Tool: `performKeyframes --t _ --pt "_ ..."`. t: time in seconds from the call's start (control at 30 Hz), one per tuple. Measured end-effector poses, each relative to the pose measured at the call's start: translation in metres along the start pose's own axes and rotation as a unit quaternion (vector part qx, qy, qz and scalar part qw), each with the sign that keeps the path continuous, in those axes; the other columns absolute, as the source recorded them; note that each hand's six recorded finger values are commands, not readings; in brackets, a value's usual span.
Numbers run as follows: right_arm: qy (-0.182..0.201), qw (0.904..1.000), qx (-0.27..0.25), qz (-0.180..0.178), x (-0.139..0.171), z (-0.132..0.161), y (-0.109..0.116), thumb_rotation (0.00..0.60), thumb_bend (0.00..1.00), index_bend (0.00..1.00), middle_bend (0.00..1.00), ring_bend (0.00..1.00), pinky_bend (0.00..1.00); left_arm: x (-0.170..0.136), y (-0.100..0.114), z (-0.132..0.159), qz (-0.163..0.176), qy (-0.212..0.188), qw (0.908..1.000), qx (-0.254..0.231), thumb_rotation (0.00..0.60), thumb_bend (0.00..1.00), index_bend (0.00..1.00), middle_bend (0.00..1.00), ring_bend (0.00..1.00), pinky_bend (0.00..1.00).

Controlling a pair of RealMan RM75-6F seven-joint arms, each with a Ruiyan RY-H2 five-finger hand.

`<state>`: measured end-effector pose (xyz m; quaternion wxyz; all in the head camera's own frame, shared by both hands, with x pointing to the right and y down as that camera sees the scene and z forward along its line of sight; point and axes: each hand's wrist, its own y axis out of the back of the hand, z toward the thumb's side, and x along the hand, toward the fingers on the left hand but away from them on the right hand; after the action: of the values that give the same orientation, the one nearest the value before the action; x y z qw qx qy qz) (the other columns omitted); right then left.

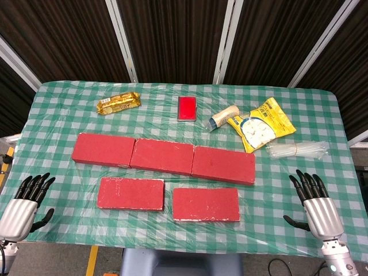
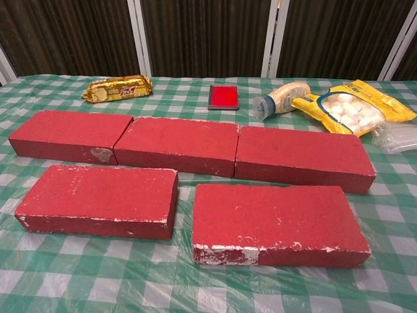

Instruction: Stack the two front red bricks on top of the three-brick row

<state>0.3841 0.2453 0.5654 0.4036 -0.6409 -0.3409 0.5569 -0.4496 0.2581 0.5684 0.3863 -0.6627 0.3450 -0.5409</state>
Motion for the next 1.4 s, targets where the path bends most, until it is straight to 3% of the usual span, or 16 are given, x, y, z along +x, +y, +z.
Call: performKeyframes --t 0.23,0.37,0.5,0.77,1.0,1.4 --pt "0.005 0.9999 -0.007 0.007 0.000 0.001 0.000 0.528 0.16 0.00 0.00 0.00 0.00 -0.001 -0.004 0.016 -0.014 -0.041 0.9981 -0.043 0.600 0.35 0.00 0.00 0.00 0.04" --pt "0.010 0.9999 -0.009 0.010 0.002 0.002 -0.001 0.529 0.16 0.00 0.00 0.00 0.00 0.006 -0.014 0.040 -0.041 -0.102 0.9886 -0.103 0.600 0.33 0.00 0.00 0.00 0.01" --pt "0.021 0.9996 -0.009 0.018 0.003 0.007 -0.003 0.528 0.16 0.00 0.00 0.00 0.00 0.019 -0.028 0.067 -0.082 -0.148 0.9782 -0.121 0.600 0.32 0.00 0.00 0.00 0.00" --pt "0.025 0.9992 -0.009 0.029 0.002 0.008 -0.006 0.529 0.16 0.00 0.00 0.00 0.00 0.058 -0.057 0.112 -0.151 -0.180 0.9657 -0.111 0.600 0.32 0.00 0.00 0.00 0.00" --pt "0.024 0.9989 -0.016 0.038 -0.001 0.006 -0.008 0.529 0.16 0.00 0.00 0.00 0.00 0.080 -0.068 0.142 -0.164 -0.200 0.9621 -0.086 0.600 0.32 0.00 0.00 0.00 0.00" --pt "0.024 0.9981 -0.020 0.054 -0.002 0.005 -0.011 0.528 0.16 0.00 0.00 0.00 0.00 0.106 -0.091 0.163 -0.207 -0.208 0.9545 -0.054 0.600 0.32 0.00 0.00 0.00 0.00"
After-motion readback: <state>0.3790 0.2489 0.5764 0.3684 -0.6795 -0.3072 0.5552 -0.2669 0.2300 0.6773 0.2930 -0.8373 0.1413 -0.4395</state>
